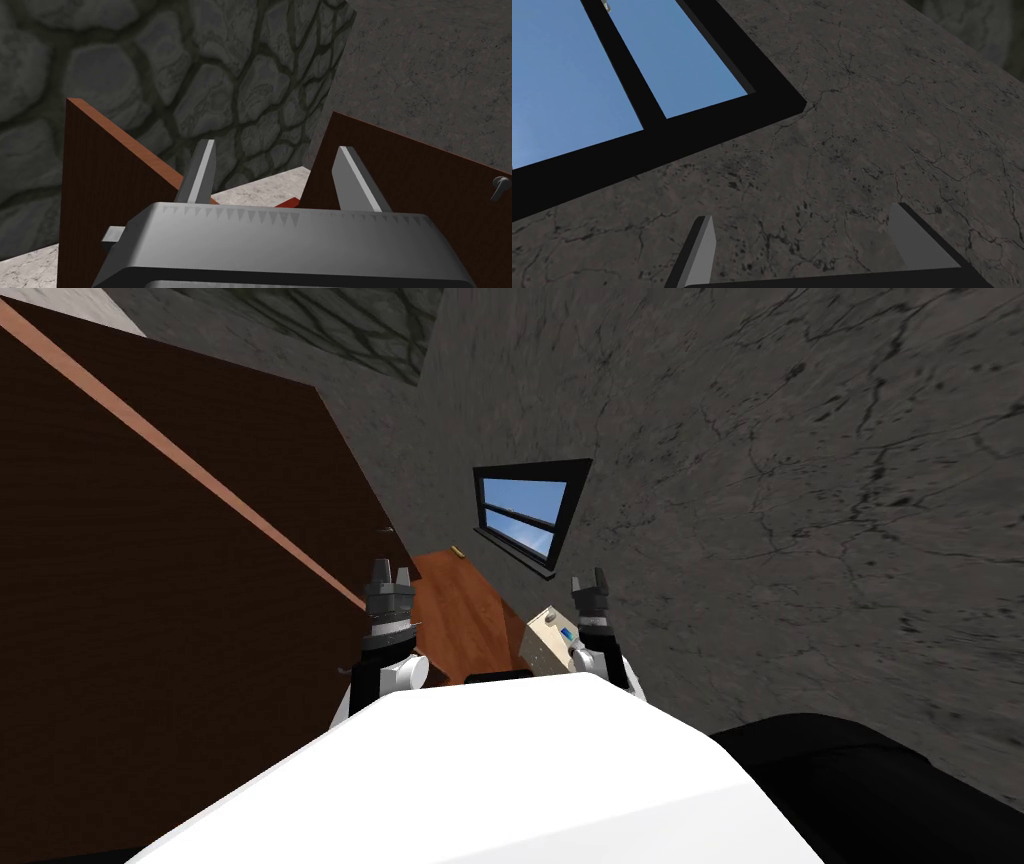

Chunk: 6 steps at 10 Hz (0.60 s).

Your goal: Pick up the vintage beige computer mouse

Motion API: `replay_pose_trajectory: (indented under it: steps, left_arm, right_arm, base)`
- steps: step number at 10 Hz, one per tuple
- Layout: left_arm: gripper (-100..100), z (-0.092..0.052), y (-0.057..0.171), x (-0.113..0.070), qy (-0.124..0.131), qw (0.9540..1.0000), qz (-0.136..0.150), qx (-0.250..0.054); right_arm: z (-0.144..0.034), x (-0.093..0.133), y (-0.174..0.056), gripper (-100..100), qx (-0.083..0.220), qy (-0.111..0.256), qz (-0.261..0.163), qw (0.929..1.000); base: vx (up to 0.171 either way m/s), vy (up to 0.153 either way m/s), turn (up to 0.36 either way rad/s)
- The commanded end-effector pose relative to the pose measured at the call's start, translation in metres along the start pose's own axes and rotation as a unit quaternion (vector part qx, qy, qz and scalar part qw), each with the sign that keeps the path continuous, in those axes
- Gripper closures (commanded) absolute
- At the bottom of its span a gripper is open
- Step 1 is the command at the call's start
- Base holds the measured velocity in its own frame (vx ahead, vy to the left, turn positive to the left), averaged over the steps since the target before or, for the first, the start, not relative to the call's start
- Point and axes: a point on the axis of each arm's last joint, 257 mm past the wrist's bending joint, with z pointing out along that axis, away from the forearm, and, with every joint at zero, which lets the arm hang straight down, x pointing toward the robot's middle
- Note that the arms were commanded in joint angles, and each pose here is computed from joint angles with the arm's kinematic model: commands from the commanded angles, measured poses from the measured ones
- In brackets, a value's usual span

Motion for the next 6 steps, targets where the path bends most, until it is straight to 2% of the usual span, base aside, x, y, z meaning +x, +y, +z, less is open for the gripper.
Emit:
replay_pose_trajectory:
  steps: [1,3,5,6]
  left_arm:
    - [0,0.0,0.0,0.0,0.0,1.0,0.0,0.0]
    - [0,0.0,0.0,0.0,0.0,1.0,0.0,0.0]
    - [0,0.0,0.0,0.0,0.0,1.0,0.0,0.0]
    - [0,0.0,0.0,0.0,0.0,1.0,0.0,0.0]
  right_arm:
    - [0.008,-0.002,-0.007,-100,0.009,0.011,0.004,0.9999]
    - [0.019,-0.008,-0.019,-100,0.025,0.019,0.016,0.9994]
    - [0.031,-0.018,-0.035,-100,0.046,0.016,0.04,0.998]
    - [0.03,-0.018,-0.036,-100,0.05,0.015,0.04,0.9979]
  base:
    - [0.059,0.121,-0.074]
    - [0.108,0.138,-0.097]
    - [0.158,0.15,-0.117]
    - [0.115,0.087,-0.041]
